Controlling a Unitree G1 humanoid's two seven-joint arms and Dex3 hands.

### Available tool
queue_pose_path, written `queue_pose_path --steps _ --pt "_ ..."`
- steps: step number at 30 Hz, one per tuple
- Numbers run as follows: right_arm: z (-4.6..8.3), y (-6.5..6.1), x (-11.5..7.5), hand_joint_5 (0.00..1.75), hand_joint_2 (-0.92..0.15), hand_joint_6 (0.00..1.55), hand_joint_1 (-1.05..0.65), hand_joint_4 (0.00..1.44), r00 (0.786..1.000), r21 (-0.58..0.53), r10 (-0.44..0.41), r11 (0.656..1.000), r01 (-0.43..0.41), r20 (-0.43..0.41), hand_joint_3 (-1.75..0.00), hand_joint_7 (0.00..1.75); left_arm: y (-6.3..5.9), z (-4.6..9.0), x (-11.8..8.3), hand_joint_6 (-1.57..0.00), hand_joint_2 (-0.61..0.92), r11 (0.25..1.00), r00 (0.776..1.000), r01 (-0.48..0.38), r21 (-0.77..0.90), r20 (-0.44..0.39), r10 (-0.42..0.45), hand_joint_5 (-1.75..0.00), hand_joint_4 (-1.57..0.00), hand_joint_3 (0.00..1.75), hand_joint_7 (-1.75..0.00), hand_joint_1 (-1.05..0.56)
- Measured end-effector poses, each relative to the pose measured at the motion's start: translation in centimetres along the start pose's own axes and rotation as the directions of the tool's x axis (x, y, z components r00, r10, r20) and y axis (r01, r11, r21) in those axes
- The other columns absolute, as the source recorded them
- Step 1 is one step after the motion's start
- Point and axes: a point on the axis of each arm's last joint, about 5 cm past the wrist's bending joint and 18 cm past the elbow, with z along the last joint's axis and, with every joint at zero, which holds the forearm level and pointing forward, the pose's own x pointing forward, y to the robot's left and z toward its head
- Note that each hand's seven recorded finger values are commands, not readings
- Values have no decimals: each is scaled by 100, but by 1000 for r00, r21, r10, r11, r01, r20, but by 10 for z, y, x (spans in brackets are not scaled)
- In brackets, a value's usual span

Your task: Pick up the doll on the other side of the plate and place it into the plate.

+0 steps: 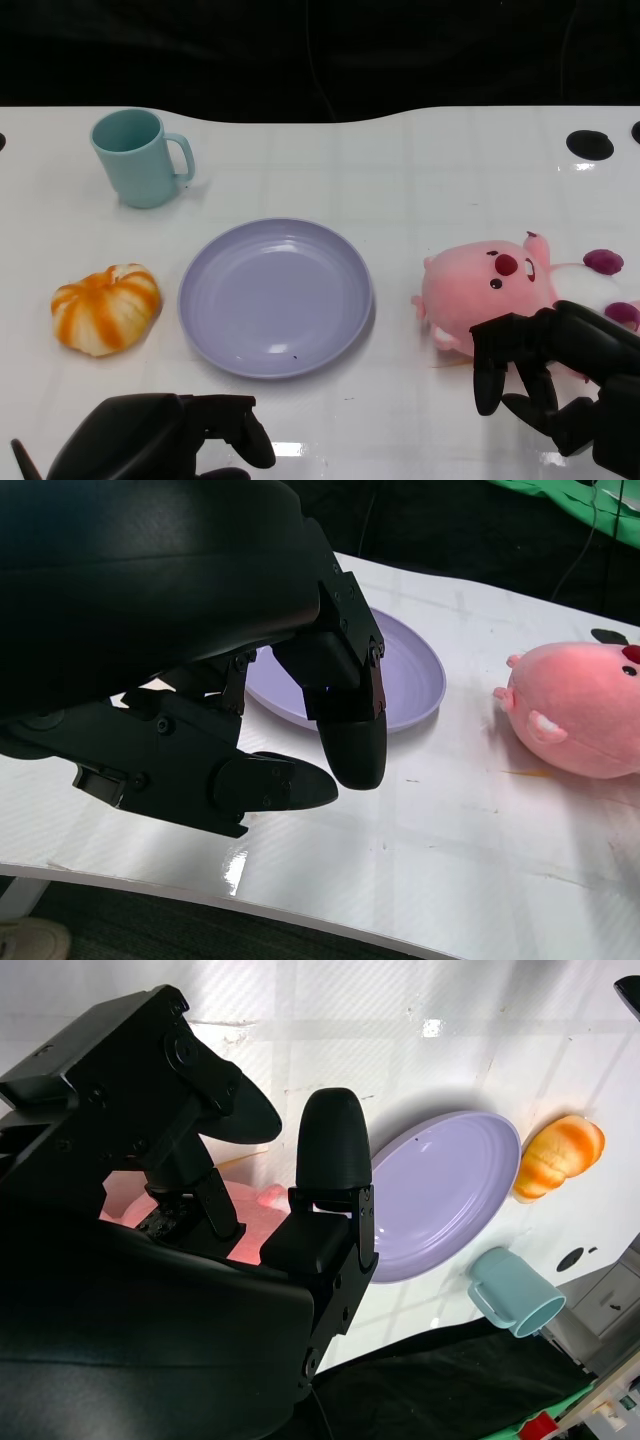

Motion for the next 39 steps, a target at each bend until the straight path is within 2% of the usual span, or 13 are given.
queue_pose_path --steps 26,29,35,36,37,39 --pt "-1 0 0 174 -38 79 -6 83 1000 -1 -10 1000 10 0 -128 131 0 0 0 -75 92 1000 1000 1 1 0 -1 -155 -64 36 -84 -29" --pt "-1 1 1 165 -38 82 -4 84 1000 2 -19 1000 19 3 -125 120 0 0 0 -75 92 1000 1000 1 1 0 -1 -155 -64 36 -84 -29" --pt "0 3 3 135 -47 85 -5 81 997 38 -61 997 59 39 -98 87 0 0 0 -74 92 1000 1000 1 4 1 -1 -156 -64 37 -84 -30" --pt "0 3 3 127 -48 84 -6 79 996 46 -72 997 70 44 -96 82 0 0 0 -74 92 1000 1000 1 4 1 -1 -156 -64 37 -84 -30" --pt "1 4 3 111 -50 83 -7 77 996 52 -81 996 79 48 -88 69 0 -1 0 -74 92 1000 1000 1 4 0 -1 -156 -63 37 -84 -30" --pt "1 4 4 92 -53 80 -8 72 993 65 -104 993 101 56 -77 49 0 -1 0 -74 92 1000 1000 1 4 1 -1 -155 -63 37 -84 -30"
